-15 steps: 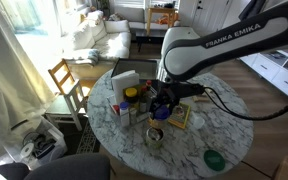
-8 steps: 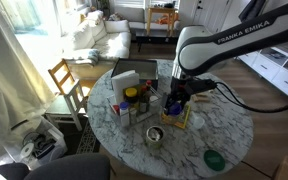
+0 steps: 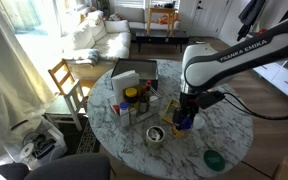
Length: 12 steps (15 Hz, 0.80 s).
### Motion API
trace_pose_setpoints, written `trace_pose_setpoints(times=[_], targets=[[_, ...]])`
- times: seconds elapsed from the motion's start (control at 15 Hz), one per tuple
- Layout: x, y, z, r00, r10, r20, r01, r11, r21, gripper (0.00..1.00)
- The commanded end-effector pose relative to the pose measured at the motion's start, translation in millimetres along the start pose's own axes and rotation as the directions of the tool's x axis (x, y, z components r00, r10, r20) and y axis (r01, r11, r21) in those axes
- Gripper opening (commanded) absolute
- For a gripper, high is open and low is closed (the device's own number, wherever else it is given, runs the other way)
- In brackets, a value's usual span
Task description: Put the measuring cup on the table then unstack the yellow tins
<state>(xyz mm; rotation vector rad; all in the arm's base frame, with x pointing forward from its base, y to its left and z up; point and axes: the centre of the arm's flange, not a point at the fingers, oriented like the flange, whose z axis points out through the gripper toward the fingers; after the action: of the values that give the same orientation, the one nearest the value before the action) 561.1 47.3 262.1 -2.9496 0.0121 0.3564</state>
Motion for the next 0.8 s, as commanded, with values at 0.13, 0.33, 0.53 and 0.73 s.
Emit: trace_pose_setpoints(times=[0.13,0.33,0.53,0.73], targets=[[-10.7,-0.2,29.6,1.000,-0.023,0.000,0.023,1.000,-0.016,0.71],[-8.5,-4.0,42.1,1.000,-0.025,-0.004,0.024,0.999,-0.032,0.71],[-6.9,-6.6,48.1,0.999,-0.031,-0.020,0.031,0.999,-0.037,0.71],[-4.7,-6.0,54.4,0.999,-0.029,-0.028,0.028,0.998,-0.051,0.71]])
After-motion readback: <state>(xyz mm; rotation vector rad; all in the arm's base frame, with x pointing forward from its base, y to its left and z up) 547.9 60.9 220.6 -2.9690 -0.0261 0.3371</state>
